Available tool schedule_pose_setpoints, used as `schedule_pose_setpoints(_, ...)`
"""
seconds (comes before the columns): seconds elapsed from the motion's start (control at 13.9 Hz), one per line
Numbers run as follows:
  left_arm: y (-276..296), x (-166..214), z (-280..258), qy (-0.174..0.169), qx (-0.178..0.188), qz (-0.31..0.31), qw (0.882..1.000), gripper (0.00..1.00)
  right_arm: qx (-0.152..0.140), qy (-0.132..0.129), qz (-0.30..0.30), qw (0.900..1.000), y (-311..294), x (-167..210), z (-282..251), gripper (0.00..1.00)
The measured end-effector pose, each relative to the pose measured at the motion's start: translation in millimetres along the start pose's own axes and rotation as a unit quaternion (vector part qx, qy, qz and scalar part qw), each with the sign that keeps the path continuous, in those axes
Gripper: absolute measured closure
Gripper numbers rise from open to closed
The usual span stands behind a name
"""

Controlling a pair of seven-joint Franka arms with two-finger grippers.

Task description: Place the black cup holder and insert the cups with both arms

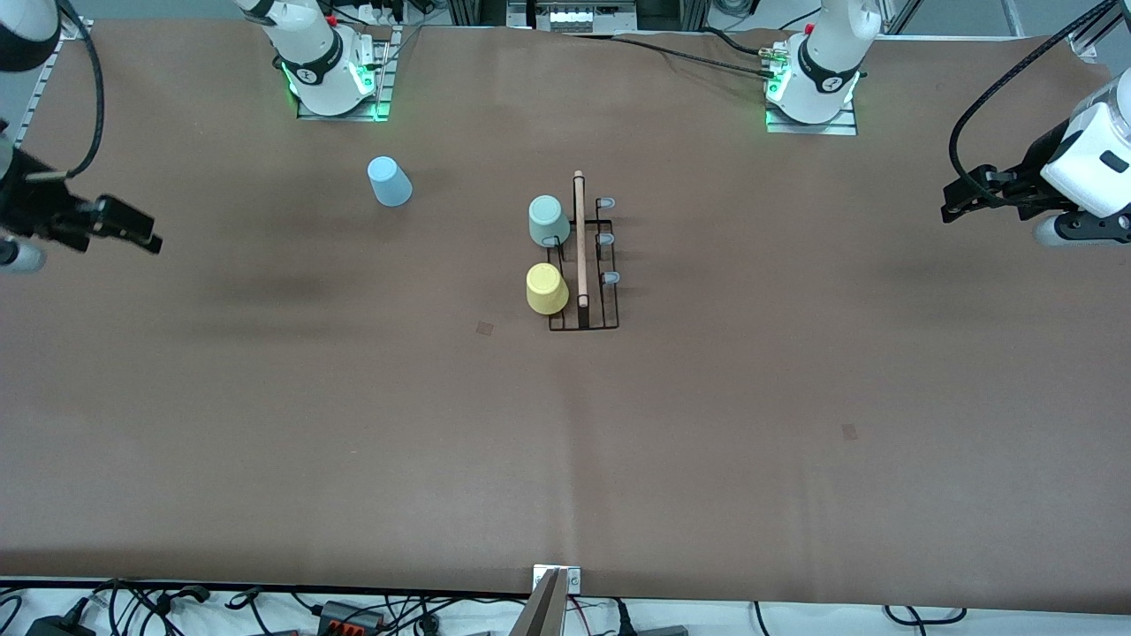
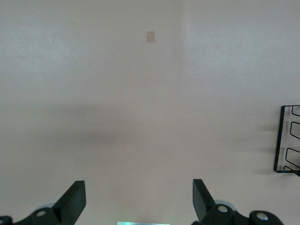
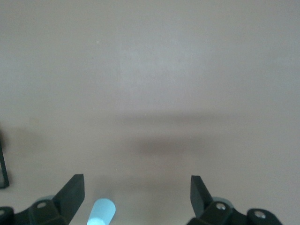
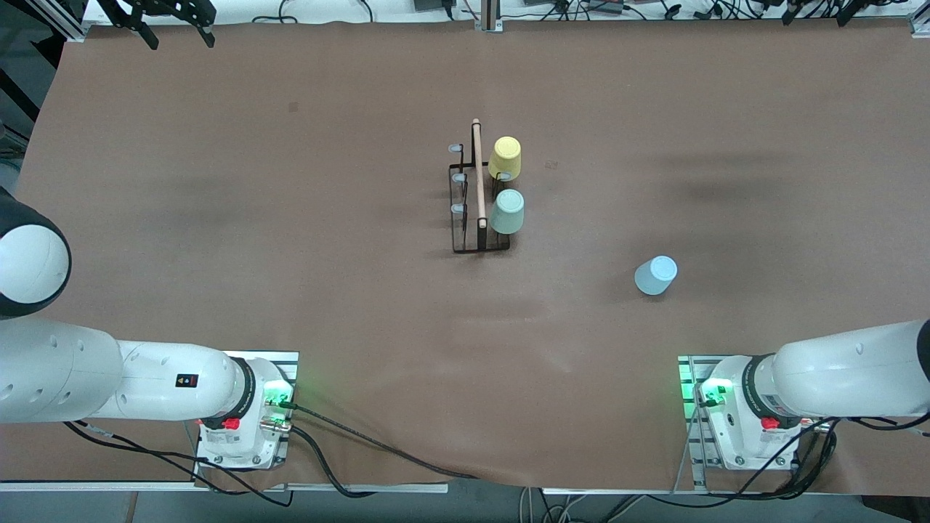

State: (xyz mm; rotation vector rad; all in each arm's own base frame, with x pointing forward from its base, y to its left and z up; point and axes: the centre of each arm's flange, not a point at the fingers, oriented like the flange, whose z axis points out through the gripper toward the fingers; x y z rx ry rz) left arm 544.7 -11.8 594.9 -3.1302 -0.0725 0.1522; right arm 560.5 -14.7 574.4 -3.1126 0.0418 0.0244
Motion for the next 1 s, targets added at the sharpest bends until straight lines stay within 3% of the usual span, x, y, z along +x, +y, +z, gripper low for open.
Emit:
schedule_pose_setpoints(0.36,0.0,0.0,0.0,0.000,0.000,0.000,1.000,0.00,0.001,-0.003,-0.001,1.000,-0.9,-33.5,-5.3,0.00)
schedule_pose_setpoints(1.0,0.0,0.0,0.0,0.000,0.000,0.000,1.000,0.00,-0.013,0.012,-0.007,1.000,-2.0,-31.9,-10.0,0.00)
